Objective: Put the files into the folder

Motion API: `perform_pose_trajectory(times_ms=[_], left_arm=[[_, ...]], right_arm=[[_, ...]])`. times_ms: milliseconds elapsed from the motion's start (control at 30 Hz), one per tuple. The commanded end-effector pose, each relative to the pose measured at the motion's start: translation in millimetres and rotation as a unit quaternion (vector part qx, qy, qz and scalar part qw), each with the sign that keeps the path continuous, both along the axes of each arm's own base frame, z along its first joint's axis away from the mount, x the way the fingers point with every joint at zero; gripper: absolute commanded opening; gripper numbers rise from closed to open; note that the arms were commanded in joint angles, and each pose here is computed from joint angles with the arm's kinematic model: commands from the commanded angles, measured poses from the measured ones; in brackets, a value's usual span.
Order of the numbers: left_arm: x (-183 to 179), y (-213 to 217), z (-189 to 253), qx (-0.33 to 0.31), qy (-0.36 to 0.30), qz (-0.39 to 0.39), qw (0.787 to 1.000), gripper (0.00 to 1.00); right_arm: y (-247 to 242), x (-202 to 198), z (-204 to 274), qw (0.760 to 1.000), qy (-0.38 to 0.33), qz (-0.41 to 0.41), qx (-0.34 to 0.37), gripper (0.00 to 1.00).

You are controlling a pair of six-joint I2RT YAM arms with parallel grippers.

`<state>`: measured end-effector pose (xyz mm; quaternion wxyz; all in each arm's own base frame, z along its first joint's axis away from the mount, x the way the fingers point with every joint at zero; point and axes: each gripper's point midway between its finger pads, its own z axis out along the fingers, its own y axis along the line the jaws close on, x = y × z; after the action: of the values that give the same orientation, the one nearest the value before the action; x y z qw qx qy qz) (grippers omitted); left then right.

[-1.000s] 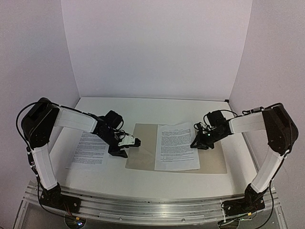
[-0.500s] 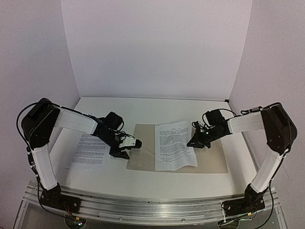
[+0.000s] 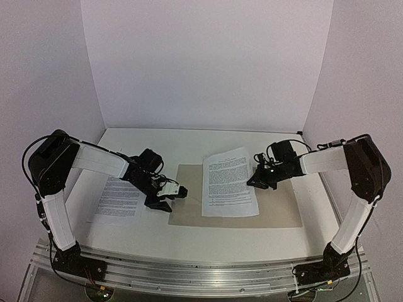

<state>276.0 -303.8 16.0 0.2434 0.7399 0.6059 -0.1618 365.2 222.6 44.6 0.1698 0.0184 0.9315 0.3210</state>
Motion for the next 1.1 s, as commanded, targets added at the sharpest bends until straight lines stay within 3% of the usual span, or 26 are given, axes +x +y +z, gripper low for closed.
perform_pose_trajectory(times_ms=[0, 300, 533, 700, 1067], left_arm=[[-20, 14, -21, 0.036, 0.027, -0.013, 0.999, 0.52], [-19, 14, -22, 0.032, 0.023, -0.010, 0.999, 0.52], [-17, 13, -21, 0.030, 0.019, -0.009, 0.999, 0.52], [-17, 13, -20, 0.028, 0.016, -0.010, 0.999, 0.51], [-15, 26, -16, 0.036, 0.024, 0.005, 0.999, 0.45]], right_arm=[[10, 29, 18, 0.999, -0.043, -0.010, 0.006, 0.00], [72, 11, 12, 0.992, -0.058, 0.104, 0.030, 0.00], [84, 26, 12, 0.988, -0.085, 0.127, 0.023, 0.00], [111, 15, 4, 0.982, -0.073, 0.170, 0.048, 0.00], [111, 2, 8, 0.983, -0.054, 0.158, 0.075, 0.00]])
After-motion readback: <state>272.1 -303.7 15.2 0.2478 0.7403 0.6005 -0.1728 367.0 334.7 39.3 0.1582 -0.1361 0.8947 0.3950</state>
